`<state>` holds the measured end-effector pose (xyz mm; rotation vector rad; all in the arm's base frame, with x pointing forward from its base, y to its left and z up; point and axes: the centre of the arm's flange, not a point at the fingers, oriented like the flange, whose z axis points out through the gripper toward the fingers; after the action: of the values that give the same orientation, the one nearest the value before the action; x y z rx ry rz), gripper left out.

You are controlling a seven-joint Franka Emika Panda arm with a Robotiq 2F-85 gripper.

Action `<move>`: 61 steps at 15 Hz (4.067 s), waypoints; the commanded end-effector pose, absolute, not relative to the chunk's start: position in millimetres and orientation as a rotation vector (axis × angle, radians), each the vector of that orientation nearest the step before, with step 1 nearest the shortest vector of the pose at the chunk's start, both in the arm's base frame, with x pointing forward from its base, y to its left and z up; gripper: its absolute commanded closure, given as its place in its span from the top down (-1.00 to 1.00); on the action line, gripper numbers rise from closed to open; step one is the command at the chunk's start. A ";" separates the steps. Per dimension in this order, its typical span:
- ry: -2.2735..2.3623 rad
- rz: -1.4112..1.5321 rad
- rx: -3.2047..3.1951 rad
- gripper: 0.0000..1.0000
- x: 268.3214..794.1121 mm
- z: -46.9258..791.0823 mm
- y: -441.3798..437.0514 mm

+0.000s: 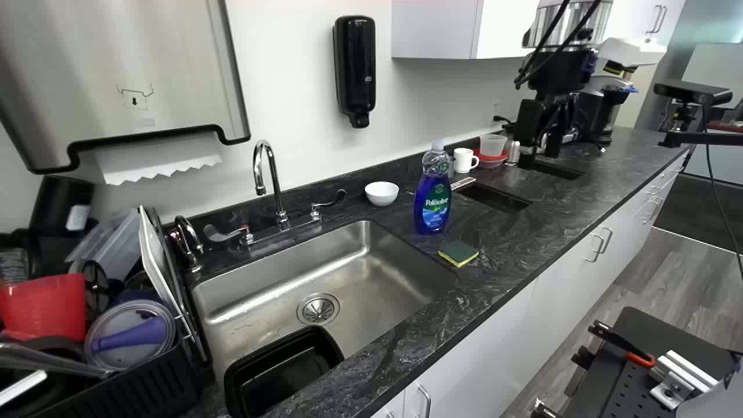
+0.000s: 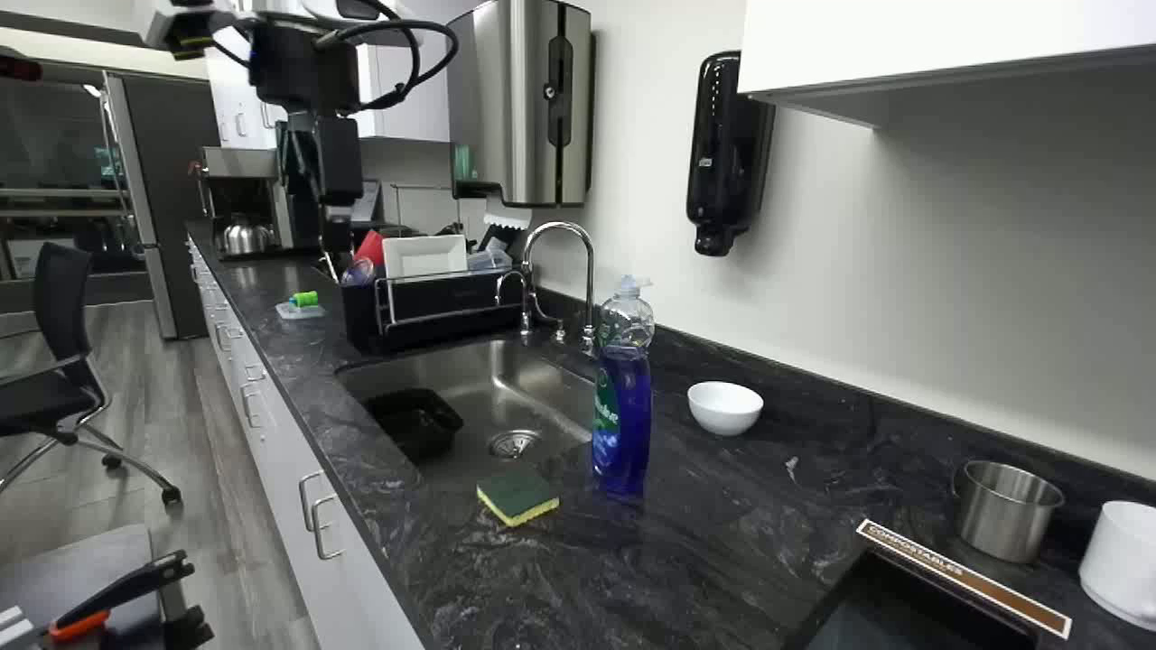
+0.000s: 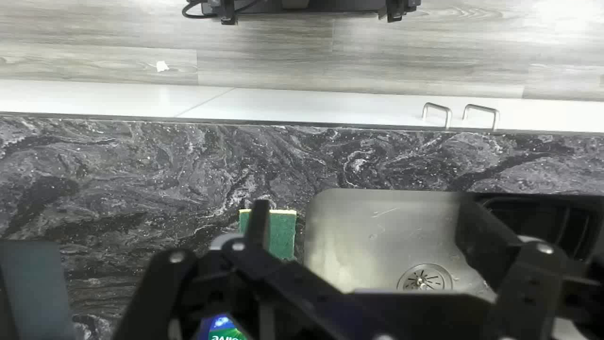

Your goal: Pour the liquid soap into the sink

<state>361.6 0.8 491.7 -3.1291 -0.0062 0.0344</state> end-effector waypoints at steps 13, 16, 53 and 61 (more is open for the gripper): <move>-0.006 0.034 -3.129 1.00 361.6 491.7 0.8; -0.006 0.034 -3.129 1.00 361.6 491.7 0.8; -0.306 -0.160 -2.789 1.00 428.0 376.3 -153.9; -0.323 -0.157 -2.800 1.00 422.1 377.0 -150.6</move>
<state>422.1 -150.6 377.0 -2.8004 -0.3229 -0.1569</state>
